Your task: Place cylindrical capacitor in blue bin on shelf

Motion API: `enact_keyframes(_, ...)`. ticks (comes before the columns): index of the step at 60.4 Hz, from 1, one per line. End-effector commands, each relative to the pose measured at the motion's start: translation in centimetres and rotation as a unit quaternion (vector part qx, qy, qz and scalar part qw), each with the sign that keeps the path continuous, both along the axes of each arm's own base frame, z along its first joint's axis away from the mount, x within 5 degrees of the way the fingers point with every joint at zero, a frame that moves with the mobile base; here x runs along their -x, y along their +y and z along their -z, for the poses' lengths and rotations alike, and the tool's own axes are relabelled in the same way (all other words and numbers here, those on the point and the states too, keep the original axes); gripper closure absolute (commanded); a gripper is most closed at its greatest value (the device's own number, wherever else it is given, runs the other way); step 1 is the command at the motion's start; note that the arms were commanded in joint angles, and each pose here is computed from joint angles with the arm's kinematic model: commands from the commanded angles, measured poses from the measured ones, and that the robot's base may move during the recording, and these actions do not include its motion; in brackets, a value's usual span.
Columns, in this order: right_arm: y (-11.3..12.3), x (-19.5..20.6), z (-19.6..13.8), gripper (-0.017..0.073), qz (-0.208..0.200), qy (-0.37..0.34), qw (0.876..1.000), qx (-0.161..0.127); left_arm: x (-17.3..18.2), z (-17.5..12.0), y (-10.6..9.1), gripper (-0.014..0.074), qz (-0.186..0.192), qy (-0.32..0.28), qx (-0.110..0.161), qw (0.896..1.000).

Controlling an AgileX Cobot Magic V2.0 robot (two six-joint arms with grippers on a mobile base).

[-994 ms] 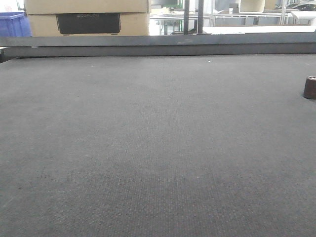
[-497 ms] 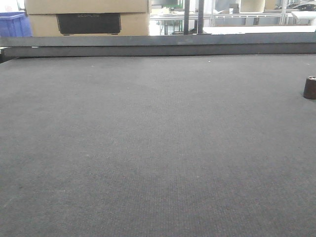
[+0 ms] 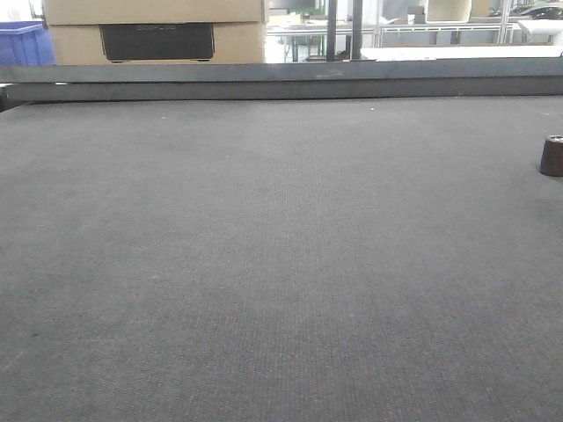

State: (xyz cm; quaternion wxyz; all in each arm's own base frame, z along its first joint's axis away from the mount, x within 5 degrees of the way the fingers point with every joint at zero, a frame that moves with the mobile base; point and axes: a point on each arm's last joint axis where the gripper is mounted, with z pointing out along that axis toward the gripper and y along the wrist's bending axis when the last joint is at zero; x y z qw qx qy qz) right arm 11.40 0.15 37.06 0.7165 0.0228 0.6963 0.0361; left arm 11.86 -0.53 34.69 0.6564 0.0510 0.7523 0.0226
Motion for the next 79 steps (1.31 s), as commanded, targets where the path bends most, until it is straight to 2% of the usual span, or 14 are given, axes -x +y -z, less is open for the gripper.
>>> enact_keyframes(1,0.0,-0.1,-0.3,-0.0010,0.001,-0.009,1.000,0.001,-2.0,0.6,-0.4,0.0006,0.011,0.001,0.000,1.000)
enact_keyframes(6,0.0,-0.1,-0.3,-0.0010,0.001,-0.010,1.000,0.001,-4.1,1.6,-0.7,0.0006,0.015,0.018,0.020,1.000)
enact_keyframes(13,0.1,-0.1,-0.3,-0.0010,-0.002,-0.010,1.000,0.001,-7.1,2.9,-0.9,0.0006,0.009,0.026,0.078,0.997)
enact_keyframes(21,0.1,-0.2,-0.3,-0.0010,-0.003,-0.009,1.000,0.001,-9.1,3.9,-1.1,0.0006,0.006,0.025,0.094,0.995)
enact_keyframes(31,0.0,-2.2,0.2,-0.0010,0.004,0.002,1.000,0.018,-9.4,3.3,-1.1,0.0006,0.008,0.013,0.092,0.996)
enact_keyframes(38,-0.1,-5.2,1.3,-0.0010,0.009,0.019,0.999,0.032,-9.2,2.7,-1.1,0.0006,0.010,-0.001,0.093,0.996)
enact_keyframes(46,-0.4,-9.0,3.4,-0.0010,0.019,0.048,0.998,0.032,-8.8,2.3,-1.1,0.0006,0.010,-0.010,0.093,0.996)
enact_keyframes(60,-1.8,-15.1,9.1,-0.0010,0.050,0.101,0.993,0.034,-7.8,1.3,-1.0,0.0006,0.013,-0.034,0.095,0.995)
enact_keyframes(79,-2.5,-20.8,17.5,-0.0010,0.072,0.069,0.993,0.056,-7.4,1.0,-1.0,0.0006,0.013,-0.042,0.096,0.994)
